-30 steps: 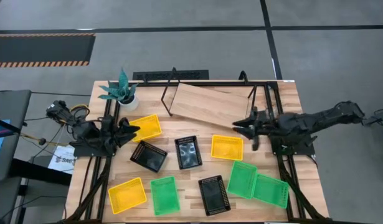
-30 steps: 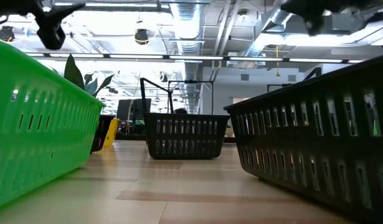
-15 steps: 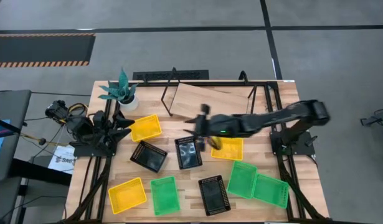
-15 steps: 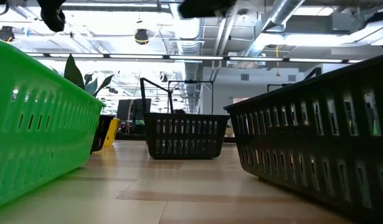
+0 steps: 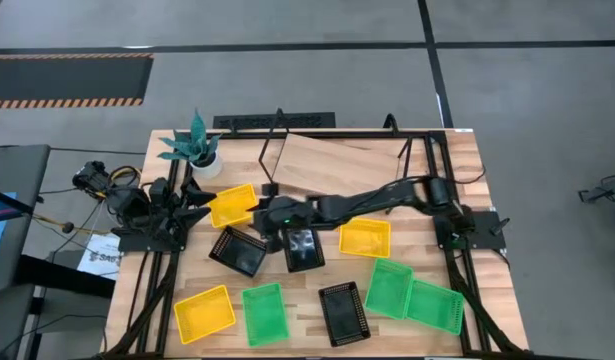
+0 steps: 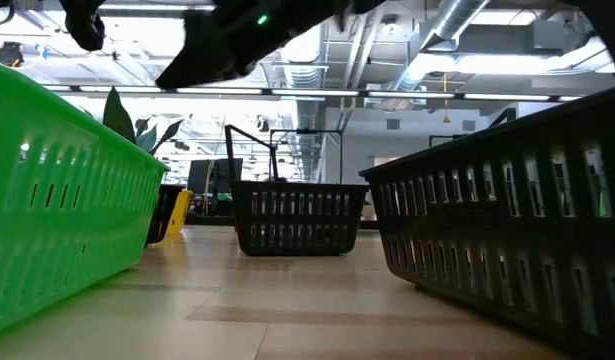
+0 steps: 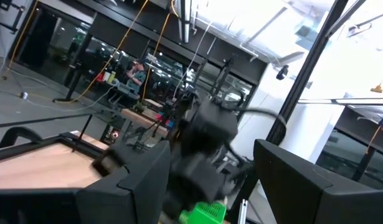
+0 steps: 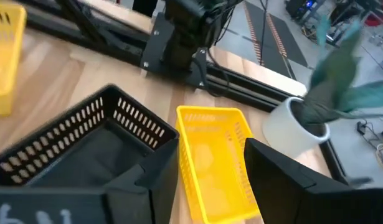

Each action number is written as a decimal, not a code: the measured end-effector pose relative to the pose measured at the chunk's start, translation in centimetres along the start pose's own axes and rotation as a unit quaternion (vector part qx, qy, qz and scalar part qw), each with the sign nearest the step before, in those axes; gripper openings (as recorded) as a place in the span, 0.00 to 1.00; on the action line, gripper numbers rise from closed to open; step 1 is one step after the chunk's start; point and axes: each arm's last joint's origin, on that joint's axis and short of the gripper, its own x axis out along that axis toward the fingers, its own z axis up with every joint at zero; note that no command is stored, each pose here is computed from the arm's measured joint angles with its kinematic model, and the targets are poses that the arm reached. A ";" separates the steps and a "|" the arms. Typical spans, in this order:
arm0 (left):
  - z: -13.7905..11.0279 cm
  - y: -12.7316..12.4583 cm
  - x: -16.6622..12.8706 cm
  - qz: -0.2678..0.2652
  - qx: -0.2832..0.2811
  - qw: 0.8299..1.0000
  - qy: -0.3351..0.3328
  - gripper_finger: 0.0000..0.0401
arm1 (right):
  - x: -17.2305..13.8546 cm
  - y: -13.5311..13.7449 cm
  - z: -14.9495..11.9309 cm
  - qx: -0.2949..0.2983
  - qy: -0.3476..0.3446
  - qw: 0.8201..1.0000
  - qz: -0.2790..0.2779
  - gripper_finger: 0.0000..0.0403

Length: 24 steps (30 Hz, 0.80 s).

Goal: Stack baskets on shelf by color
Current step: Put the left yellow bin into the shelf

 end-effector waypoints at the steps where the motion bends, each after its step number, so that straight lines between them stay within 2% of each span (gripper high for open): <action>1: 0.0 0.0 0.0 -0.001 0.000 1.000 0.001 0.55 | 0.8 0.1 -0.2 -0.004 0.001 1.000 -0.001 0.50; 5: -0.1 0.0 0.0 0.000 0.002 1.000 0.005 0.55 | 3.4 0.6 -1.3 -0.024 0.017 1.000 0.002 0.50; 13: -0.4 0.1 0.0 0.003 0.009 1.000 0.017 0.55 | 7.1 -0.6 -3.7 -0.028 0.059 0.998 -0.005 0.50; 17: -0.5 0.1 0.0 0.004 0.012 1.000 0.022 0.55 | 8.0 -1.7 -5.3 -0.027 0.098 0.995 0.007 0.49; 24: -0.5 0.1 0.0 0.004 0.013 1.000 0.023 0.55 | 8.2 -2.7 -6.5 -0.004 0.124 0.991 0.045 0.50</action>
